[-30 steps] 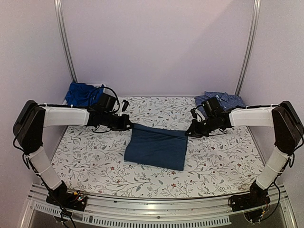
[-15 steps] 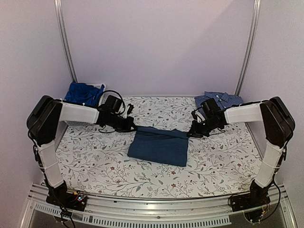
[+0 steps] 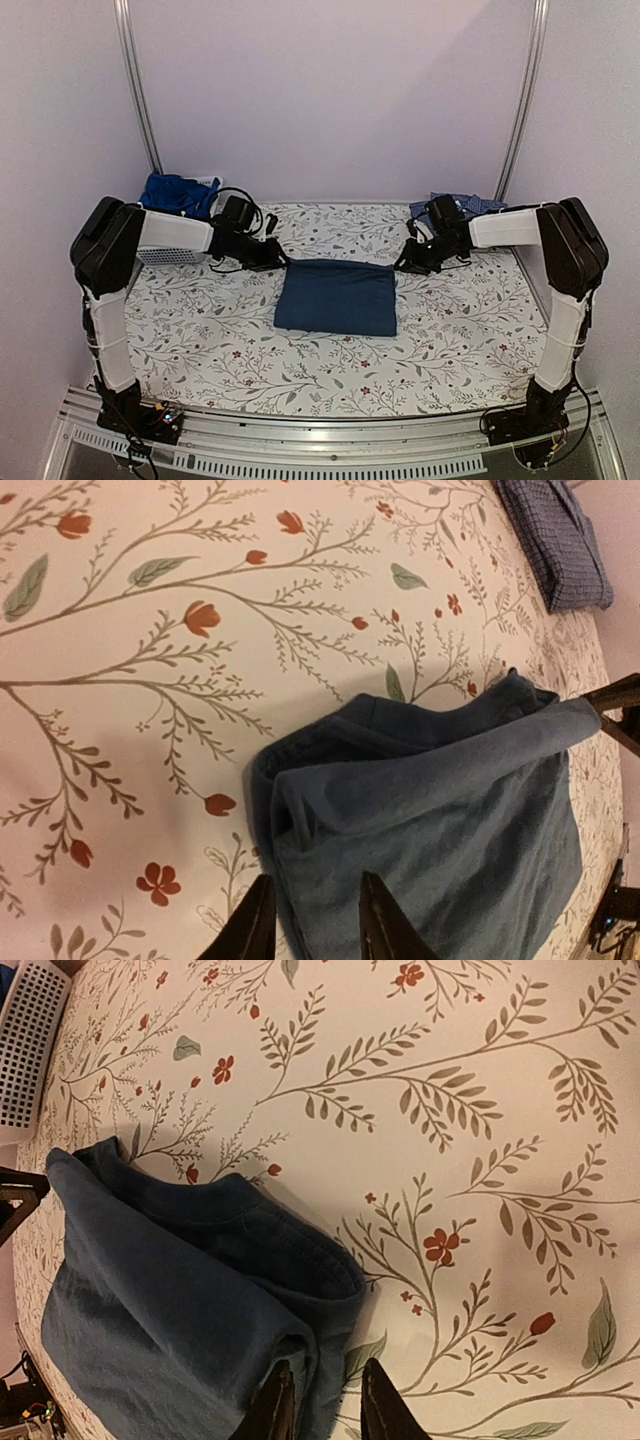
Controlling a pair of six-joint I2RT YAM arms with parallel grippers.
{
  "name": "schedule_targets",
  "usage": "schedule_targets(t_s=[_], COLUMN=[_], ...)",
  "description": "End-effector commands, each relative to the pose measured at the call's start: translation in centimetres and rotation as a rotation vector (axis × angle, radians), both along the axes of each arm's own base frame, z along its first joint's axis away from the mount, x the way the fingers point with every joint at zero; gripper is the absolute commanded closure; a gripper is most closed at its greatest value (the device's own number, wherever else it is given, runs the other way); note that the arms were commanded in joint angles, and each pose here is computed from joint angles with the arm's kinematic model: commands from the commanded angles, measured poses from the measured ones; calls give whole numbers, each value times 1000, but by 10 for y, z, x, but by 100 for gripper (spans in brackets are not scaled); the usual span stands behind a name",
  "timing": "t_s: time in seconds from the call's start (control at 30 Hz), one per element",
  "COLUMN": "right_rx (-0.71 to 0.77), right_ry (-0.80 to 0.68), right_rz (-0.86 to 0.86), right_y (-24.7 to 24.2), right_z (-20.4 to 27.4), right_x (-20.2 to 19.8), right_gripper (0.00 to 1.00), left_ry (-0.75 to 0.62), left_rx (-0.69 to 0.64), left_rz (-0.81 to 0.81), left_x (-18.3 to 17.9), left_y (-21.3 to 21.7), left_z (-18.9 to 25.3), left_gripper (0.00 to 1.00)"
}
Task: Fold and stack the mixed laundry pile
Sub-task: Fold the 2/3-rectangle-folded T-shirt at the center of the board, then adjust the square-folded T-shirt at the center of the board.
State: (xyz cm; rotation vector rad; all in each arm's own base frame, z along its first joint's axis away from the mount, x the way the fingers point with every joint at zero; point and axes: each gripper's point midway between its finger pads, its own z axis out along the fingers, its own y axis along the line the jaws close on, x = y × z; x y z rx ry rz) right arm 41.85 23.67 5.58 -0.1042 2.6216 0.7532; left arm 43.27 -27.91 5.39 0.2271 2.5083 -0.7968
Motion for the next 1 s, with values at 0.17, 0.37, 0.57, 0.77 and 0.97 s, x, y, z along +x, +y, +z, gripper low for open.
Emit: schedule_targets(t_s=[0.17,0.37,0.57,0.77,0.97], right_rx=[30,188,316,208,105], right_ry=[-112,-203,-142,-127,-202], right_rz=[2,153,303,263,175], right_y=[-9,21,85,86,27], right_z=[47,93,76,45,51], right_x=[6,-33,-50,-20,-6], right_gripper=[43,31,31,34,34], left_ry=[-141,-205,-188,-177,-142], left_rx=[-50,-135,-237,-222,-181], left_rz=[76,-58,-185,-176,-17], left_x=[11,-18,-27,-11,8], left_y=[30,15,-21,-25,27], left_z=[65,83,63,50,30], left_gripper=[43,35,34,35,35])
